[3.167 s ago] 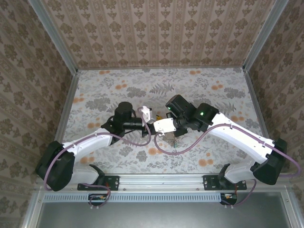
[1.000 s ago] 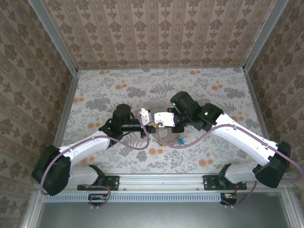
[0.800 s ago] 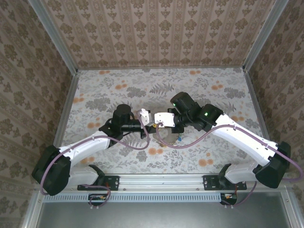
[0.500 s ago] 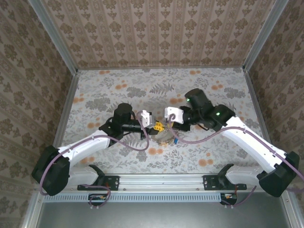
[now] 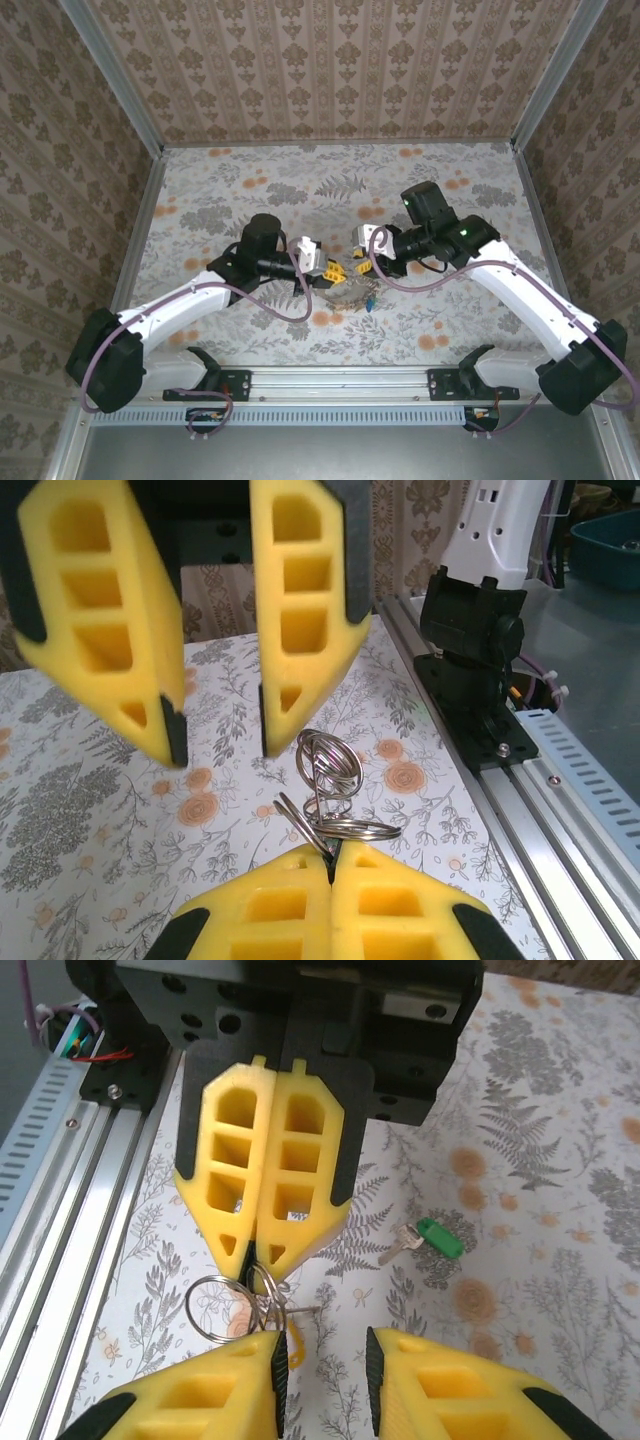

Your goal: Put the keys on the keyring

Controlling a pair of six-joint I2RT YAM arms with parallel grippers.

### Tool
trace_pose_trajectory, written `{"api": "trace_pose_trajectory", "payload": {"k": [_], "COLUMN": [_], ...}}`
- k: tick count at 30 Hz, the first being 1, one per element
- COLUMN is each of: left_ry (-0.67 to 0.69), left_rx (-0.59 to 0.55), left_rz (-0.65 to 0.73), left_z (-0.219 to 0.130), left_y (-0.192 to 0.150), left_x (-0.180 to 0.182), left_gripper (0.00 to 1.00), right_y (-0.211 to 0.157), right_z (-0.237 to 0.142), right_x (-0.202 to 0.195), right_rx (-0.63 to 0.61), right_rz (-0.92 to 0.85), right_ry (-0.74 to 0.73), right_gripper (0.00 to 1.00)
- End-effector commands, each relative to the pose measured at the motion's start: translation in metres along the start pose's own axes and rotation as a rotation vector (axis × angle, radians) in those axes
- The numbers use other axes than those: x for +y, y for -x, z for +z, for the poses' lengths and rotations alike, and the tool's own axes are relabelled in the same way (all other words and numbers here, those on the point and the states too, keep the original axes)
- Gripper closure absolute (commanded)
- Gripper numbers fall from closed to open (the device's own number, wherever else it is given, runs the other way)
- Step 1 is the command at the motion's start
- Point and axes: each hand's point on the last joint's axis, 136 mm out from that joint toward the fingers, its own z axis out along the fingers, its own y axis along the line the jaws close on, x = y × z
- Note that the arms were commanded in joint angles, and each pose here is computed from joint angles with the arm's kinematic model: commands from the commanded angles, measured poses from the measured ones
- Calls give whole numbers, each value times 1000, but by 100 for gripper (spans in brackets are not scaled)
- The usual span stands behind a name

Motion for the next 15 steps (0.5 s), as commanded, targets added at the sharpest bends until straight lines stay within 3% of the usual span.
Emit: {"api": "trace_pose_trajectory", "payload": {"k": [1, 4, 15], "left_ry": [-33, -46, -50], "left_rx": [-42, -40, -35], "left_rz": [102, 109, 124], "left_z": [-3, -3, -2], "left_y": [26, 27, 27], "left_x": [-7, -9, -10], "left_gripper": [100, 100, 100], "right_y": [-3, -5, -14], "right_z": [5, 10, 14], "right_x": [11, 13, 27], "right_rx": [-25, -46, -73], "right_rz": [-28, -40, -123], "right_ry": [71, 83, 99], "right_gripper": [72, 77, 76]}}
